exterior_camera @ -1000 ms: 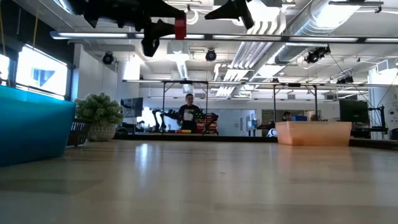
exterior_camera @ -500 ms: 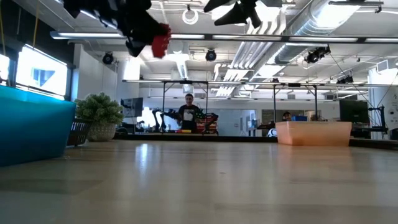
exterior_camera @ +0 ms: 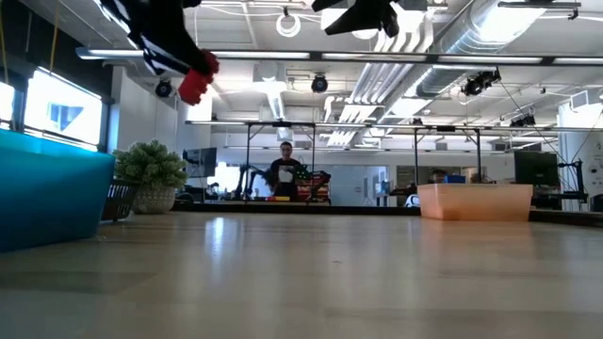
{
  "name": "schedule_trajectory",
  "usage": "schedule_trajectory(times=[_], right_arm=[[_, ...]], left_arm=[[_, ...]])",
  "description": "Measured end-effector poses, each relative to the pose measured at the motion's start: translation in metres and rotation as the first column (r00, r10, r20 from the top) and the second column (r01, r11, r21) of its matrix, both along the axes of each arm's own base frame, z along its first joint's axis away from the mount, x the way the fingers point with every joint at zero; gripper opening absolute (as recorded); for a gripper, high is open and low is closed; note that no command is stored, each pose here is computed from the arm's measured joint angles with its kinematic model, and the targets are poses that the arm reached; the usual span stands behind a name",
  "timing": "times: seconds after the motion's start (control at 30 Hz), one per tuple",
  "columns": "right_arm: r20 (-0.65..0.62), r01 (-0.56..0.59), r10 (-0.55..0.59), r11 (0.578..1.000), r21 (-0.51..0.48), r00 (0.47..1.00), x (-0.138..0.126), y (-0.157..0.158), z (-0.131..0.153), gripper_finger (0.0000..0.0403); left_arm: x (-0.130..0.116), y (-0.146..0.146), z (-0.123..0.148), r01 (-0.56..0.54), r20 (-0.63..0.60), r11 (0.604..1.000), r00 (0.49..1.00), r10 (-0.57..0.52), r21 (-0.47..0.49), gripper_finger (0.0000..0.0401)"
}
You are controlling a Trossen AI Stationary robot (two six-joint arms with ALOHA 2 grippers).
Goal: Sort & place blocks by color
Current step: Put the red game piece into the black bin
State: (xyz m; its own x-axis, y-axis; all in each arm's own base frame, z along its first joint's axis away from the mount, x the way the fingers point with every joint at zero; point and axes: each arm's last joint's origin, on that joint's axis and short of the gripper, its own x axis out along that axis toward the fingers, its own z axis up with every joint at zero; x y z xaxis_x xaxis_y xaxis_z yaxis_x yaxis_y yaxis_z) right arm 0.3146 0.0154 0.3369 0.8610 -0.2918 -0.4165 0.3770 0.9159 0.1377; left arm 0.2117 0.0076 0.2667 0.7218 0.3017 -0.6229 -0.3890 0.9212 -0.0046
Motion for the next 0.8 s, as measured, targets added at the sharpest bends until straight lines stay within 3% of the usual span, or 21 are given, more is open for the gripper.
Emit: schedule_trajectory(times=[0.13,0.3,0.5,0.8], right_arm=[[-0.021,-0.017,0.016,1.0,-0.024,1.0,-0.001,0.002,-0.001,0.0225],[-0.027,-0.011,0.01,1.0,-0.024,1.0,-0.001,0.0,-0.002,0.0225],[-0.045,-0.003,0.001,0.999,-0.054,0.999,-0.001,-0.004,-0.002,0.0225],[-0.092,0.003,-0.022,0.979,-0.201,0.996,-0.002,-0.012,-0.002,0.0225]], left_arm=[[-0.011,-0.005,0.004,-0.056,-0.078,0.996,0.995,0.061,0.069,0.0104],[-0.024,-0.003,0.0,-0.058,-0.211,0.994,0.975,0.076,0.087,0.0104],[-0.043,0.005,-0.013,-0.104,-0.436,0.99,0.89,0.136,0.095,0.0104],[-0.056,0.007,-0.018,-0.144,-0.56,0.989,0.822,0.104,-0.028,0.0104]])
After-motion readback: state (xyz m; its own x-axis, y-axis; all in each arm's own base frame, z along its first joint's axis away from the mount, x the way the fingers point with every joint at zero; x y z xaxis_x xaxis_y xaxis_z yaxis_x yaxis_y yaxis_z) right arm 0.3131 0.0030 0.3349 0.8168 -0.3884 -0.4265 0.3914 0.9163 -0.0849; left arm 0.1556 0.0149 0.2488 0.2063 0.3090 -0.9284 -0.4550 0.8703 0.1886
